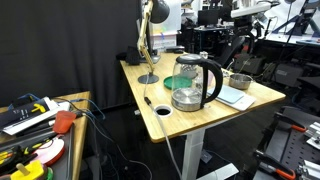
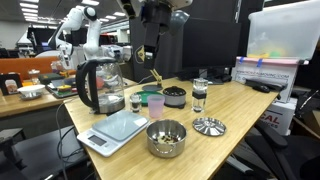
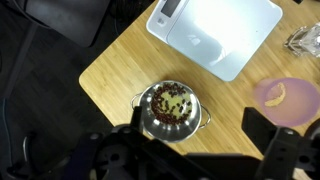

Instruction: Put the silver pot on the kitchen scale

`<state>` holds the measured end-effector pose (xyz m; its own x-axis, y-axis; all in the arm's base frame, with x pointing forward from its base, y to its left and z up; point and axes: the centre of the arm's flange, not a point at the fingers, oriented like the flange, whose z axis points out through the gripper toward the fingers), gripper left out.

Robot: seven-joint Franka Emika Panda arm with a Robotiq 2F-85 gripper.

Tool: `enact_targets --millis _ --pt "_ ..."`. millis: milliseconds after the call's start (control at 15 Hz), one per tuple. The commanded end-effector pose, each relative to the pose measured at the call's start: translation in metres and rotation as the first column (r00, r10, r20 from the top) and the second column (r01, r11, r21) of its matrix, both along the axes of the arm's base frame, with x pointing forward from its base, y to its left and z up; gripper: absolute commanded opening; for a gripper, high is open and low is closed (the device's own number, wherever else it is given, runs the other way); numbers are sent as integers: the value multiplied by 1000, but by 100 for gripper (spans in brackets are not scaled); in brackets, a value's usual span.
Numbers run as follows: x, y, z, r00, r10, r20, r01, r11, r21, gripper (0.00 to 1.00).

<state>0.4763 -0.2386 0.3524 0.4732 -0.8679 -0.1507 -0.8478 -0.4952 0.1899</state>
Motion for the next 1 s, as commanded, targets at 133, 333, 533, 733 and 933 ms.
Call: enact_targets --millis 133,333,533,733,933 --pt "-5 -6 -49 997 -72 -34 74 993 88 100" --pt "-6 -5 -52 996 -70 -62 75 995 71 100" --pt "-6 -5 -50 996 -70 -55 74 995 69 100" --pt "-6 -5 -50 996 -70 -55 74 995 69 100" --pt "2 -3 -63 998 -38 -44 42 996 81 100"
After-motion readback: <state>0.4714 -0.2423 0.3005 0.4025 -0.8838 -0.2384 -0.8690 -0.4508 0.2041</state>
